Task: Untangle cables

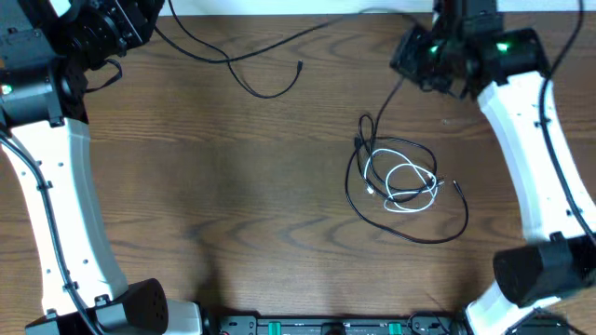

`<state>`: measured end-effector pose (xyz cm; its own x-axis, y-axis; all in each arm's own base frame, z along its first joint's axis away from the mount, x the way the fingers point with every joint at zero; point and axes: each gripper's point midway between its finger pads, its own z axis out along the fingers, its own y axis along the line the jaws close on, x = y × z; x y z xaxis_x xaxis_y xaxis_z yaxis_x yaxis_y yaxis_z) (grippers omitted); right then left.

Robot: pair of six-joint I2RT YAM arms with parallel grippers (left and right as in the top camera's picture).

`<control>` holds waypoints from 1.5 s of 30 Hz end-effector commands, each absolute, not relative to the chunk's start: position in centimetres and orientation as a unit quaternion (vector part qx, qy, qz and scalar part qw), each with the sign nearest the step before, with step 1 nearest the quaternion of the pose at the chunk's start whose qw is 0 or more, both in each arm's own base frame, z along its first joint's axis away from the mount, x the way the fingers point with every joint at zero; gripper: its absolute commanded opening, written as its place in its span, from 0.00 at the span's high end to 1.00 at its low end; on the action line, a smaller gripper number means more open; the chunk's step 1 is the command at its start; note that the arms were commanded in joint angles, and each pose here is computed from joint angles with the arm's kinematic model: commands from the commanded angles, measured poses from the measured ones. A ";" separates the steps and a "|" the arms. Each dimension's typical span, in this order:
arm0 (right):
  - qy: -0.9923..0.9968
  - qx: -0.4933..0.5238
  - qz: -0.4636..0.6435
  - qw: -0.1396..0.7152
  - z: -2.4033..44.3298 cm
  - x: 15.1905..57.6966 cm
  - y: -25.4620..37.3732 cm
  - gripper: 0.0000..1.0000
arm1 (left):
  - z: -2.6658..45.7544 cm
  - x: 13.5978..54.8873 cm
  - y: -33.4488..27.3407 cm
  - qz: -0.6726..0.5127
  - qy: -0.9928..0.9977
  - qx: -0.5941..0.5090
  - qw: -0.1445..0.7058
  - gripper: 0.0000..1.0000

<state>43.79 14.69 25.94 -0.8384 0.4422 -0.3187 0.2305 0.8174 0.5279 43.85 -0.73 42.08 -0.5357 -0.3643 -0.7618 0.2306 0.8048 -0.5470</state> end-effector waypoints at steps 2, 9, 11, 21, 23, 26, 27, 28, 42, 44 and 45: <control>0.965 0.073 0.200 0.150 20.8 42.3 16.2 0.99 | 42.6 43.5 -0.8 -0.309 0.816 -0.031 0.487 0.93; 0.984 -0.015 0.162 0.076 15.6 40.7 17.2 0.98 | 42.4 43.4 -0.8 -0.308 0.819 -0.033 0.483 0.93; 0.987 -0.024 0.153 0.048 14.1 40.0 17.3 0.98 | 42.2 43.4 -0.7 -0.307 0.821 -0.035 0.480 0.93; 0.983 -0.111 0.144 -0.001 8.4 39.4 20.4 0.92 | 41.9 43.5 -0.4 -0.297 0.825 -0.041 0.479 0.93; 0.983 -0.118 0.142 0.002 8.0 39.5 20.8 0.87 | 41.8 43.5 -0.3 -0.296 0.826 -0.043 0.478 0.93; 0.986 -0.117 0.116 0.007 7.7 39.8 19.9 0.69 | 41.8 43.4 -0.4 -0.294 0.827 -0.040 0.478 0.93; 0.988 -0.115 0.100 0.009 7.6 39.9 19.3 0.66 | 41.8 43.4 -0.3 -0.294 0.827 -0.040 0.478 0.93; 0.990 -0.111 0.085 0.011 7.5 40.0 18.8 0.59 | 41.7 43.5 -0.3 -0.294 0.827 -0.040 0.478 0.93; 0.998 -0.016 0.043 -0.042 7.4 38.5 14.8 0.33 | 39.0 43.1 0.6 -0.262 0.854 -0.062 0.445 0.93; 0.999 0.020 0.012 -0.048 7.4 38.3 13.1 0.32 | 37.8 42.8 1.1 -0.244 0.867 -0.069 0.430 0.93; 0.998 0.035 -0.004 -0.048 7.4 38.3 12.2 0.32 | 37.2 42.6 1.4 -0.235 0.873 -0.076 0.421 0.93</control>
<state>37.82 15.01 7.45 -0.9926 -0.0633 0.1033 -0.0540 0.9944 0.0909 42.70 0.06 38.90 -0.6176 -0.3555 -0.7016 0.1232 0.8373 -0.5327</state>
